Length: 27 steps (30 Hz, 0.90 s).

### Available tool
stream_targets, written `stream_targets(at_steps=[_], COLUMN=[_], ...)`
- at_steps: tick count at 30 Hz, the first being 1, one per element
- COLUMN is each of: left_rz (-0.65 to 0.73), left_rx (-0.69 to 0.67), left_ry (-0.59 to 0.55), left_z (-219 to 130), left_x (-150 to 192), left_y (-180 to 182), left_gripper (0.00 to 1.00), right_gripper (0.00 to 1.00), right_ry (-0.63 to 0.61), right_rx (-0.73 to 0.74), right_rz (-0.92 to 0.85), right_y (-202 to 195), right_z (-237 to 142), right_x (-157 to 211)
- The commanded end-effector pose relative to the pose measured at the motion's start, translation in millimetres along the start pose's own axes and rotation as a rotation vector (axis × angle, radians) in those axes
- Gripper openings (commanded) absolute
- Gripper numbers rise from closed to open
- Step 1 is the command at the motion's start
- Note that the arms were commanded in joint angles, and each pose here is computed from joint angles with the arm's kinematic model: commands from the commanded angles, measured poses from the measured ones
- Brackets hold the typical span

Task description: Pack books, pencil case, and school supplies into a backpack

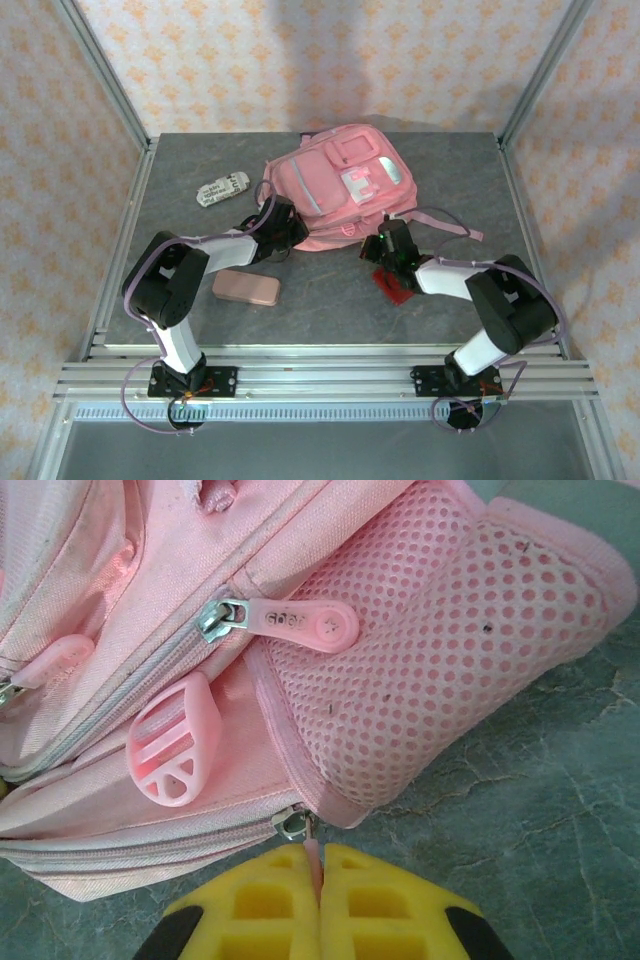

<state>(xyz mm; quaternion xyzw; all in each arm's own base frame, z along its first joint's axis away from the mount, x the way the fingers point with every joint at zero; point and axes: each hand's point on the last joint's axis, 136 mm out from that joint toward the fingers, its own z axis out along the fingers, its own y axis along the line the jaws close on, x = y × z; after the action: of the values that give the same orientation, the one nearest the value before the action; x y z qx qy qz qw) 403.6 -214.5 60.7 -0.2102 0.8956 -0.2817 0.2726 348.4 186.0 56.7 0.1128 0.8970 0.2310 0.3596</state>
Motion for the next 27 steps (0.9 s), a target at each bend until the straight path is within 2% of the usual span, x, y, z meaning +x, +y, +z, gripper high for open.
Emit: stream_targets(at_steps=[1,7,14,20,23,24,26,27], left_rz=[0.047,0.146,0.217,0.202,0.184,0.177,0.166,0.161], left_rx=[-0.004,-0.017,-0.05,-0.102,-0.133,-0.142,-0.148,-0.15], left_ry=[-0.043,-0.055,-0.119,-0.162,-0.185,-0.192,-0.195,-0.195], left_z=[-5,-4,-3,-1,-3,-5,-8,-10], left_x=[-19,-32,-73,-105,-114,-117,-119,-118], left_y=[-2,-16,-35,-24,-12,-8,-1,1], left_gripper=[0.0,0.0,0.0,0.0,0.0,0.0,0.02,0.1], right_gripper=[0.0,0.0,0.0,0.0,0.0,0.03,0.22,0.31], right_ry=[-0.047,-0.02,0.043,0.095,0.121,0.127,0.11,0.096], right_rx=[0.151,0.035,-0.104,-0.237,-0.259,-0.263,-0.256,-0.252], right_rz=[0.043,0.018,-0.022,-0.073,-0.106,-0.116,-0.137,-0.14], right_y=[-39,-9,44,104,120,123,125,124], right_z=[-9,-24,-22,-9,-3,-4,-9,-14], right_x=[-9,3,28,46,50,50,43,37])
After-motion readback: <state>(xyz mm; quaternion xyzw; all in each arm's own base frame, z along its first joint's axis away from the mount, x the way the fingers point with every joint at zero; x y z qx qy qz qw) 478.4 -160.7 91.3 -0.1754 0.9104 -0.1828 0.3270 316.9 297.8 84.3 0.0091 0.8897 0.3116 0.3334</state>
